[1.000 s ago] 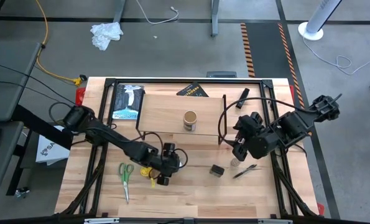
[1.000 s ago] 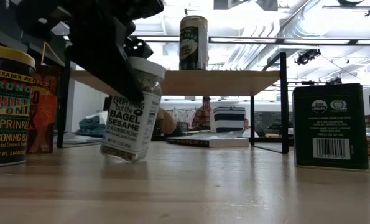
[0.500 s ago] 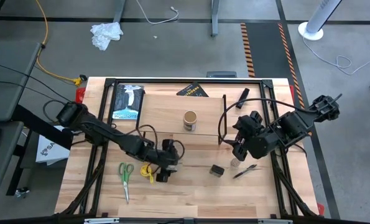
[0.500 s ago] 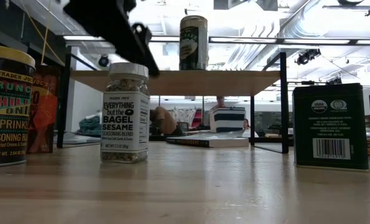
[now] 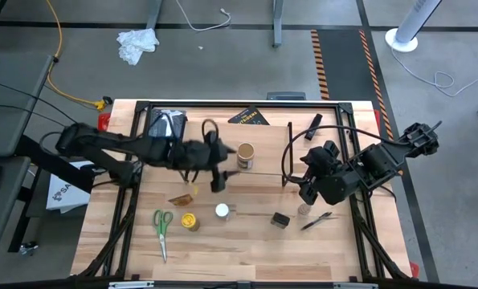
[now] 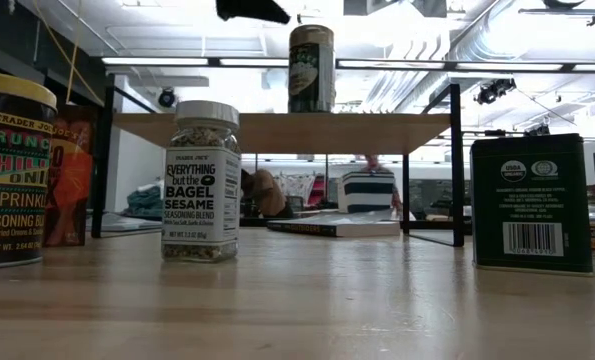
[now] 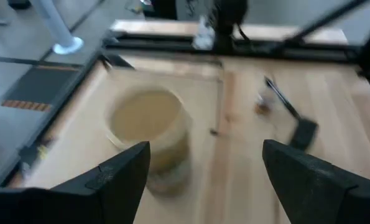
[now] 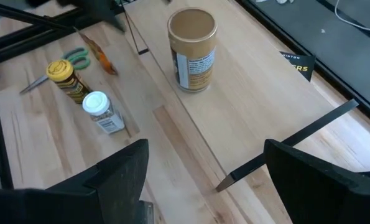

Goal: Shelf spices
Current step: Remove the gold seasoning bottle from the shelf

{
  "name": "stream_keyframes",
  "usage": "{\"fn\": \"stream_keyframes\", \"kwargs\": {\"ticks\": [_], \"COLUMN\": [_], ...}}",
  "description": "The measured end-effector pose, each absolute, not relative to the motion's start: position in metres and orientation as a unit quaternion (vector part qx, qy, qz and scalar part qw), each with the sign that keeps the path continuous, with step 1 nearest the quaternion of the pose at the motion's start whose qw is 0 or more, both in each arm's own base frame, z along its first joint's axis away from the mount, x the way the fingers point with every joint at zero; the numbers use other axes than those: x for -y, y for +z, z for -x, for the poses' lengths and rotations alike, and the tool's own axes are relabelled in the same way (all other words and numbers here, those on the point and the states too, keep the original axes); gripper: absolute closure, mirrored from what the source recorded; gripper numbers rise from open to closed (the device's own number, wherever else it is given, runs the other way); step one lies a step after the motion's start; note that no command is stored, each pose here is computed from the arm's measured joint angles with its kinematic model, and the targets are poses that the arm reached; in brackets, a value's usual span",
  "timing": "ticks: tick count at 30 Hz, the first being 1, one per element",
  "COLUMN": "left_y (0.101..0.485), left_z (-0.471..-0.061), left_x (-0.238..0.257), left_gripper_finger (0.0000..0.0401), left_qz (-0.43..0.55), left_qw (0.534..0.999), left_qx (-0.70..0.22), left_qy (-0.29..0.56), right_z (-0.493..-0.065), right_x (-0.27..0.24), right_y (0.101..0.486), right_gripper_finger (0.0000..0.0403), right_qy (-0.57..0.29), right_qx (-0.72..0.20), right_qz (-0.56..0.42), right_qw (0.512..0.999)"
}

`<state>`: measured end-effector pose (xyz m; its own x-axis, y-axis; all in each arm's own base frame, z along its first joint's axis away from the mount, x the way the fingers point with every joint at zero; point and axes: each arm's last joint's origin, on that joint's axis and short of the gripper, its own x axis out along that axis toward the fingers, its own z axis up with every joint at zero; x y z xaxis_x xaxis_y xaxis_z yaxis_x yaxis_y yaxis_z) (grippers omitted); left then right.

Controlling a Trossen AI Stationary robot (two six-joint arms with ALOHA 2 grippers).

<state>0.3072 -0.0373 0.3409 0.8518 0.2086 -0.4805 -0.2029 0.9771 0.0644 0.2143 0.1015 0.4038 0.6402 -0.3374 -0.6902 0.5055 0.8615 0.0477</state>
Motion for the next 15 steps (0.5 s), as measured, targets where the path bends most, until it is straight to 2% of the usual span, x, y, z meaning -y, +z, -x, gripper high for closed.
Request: {"fn": "stream_keyframes", "kwargs": {"ticks": [6,15], "left_y": [0.359,0.337], "left_z": [-0.310,-0.335], "left_x": [0.018,0.011], "left_gripper_finger": [0.0093,0.0080], "left_qz": [-0.022,0.025], "left_qw": [0.963,0.961], "left_qx": [-0.238,-0.236], "left_qy": [0.128,0.140], "right_z": [-0.214,-0.214], "right_x": [-0.102,-0.102], "right_y": [0.404,0.403], "right_gripper_finger": [0.0088,0.0088], "right_qy": [-0.228,-0.229], "right_qx": [-0.359,-0.360], "right_qz": [-0.123,-0.122], "right_qw": [0.897,0.896]}}
